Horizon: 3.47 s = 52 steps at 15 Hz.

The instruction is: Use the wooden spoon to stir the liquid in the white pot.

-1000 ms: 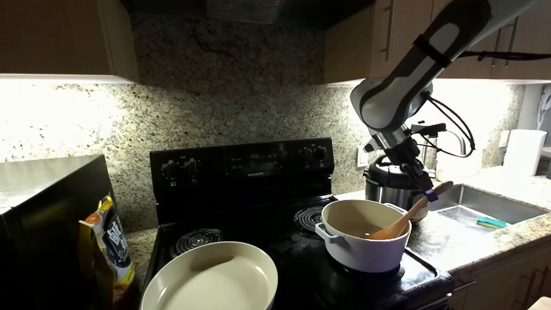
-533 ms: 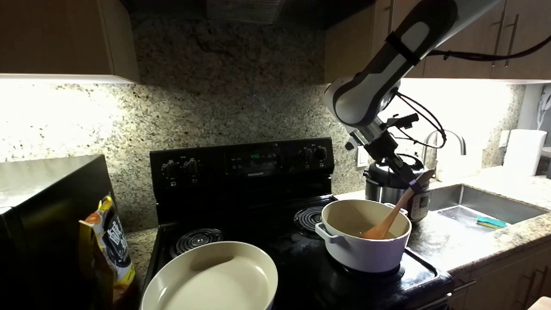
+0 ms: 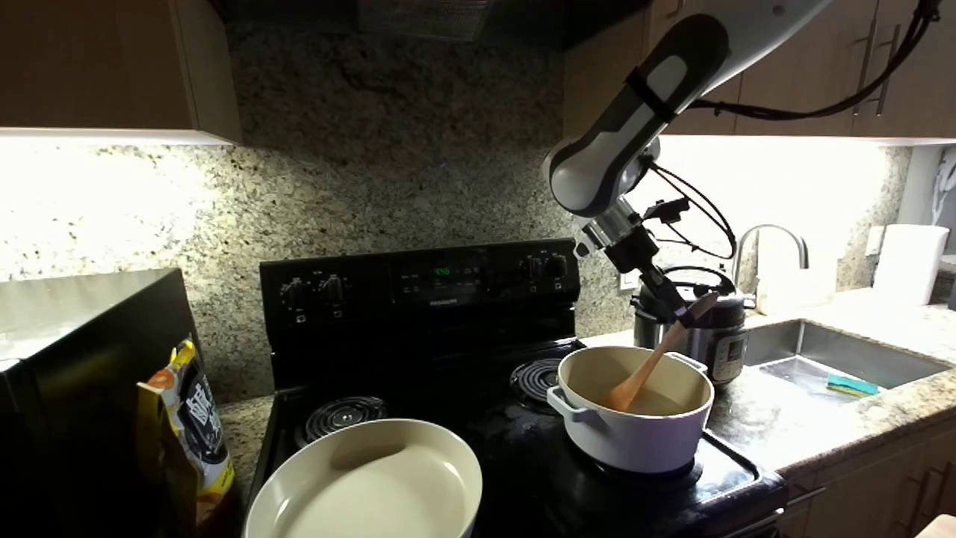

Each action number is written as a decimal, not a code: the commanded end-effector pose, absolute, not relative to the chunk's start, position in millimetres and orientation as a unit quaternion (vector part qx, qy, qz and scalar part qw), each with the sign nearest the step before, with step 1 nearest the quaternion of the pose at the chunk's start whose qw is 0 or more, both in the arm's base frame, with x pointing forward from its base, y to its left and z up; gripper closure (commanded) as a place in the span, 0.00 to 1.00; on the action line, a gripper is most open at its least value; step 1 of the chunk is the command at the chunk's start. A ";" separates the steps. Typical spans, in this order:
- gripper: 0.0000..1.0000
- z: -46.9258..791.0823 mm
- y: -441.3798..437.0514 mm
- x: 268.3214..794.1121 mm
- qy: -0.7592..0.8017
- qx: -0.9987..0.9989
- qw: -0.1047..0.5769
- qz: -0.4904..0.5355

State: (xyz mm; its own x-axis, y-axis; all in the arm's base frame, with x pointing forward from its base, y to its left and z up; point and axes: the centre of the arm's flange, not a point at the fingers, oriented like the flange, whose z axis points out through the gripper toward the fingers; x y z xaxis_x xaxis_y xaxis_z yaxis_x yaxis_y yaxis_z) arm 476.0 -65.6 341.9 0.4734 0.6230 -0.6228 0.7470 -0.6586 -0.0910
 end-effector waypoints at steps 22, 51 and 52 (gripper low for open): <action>0.91 346.6 -43.9 479.6 0.366 0.821 0.078 -0.430; 0.91 329.6 -16.0 522.0 0.268 0.865 0.077 -0.416; 0.91 332.9 -18.9 522.5 0.261 0.868 0.078 -0.415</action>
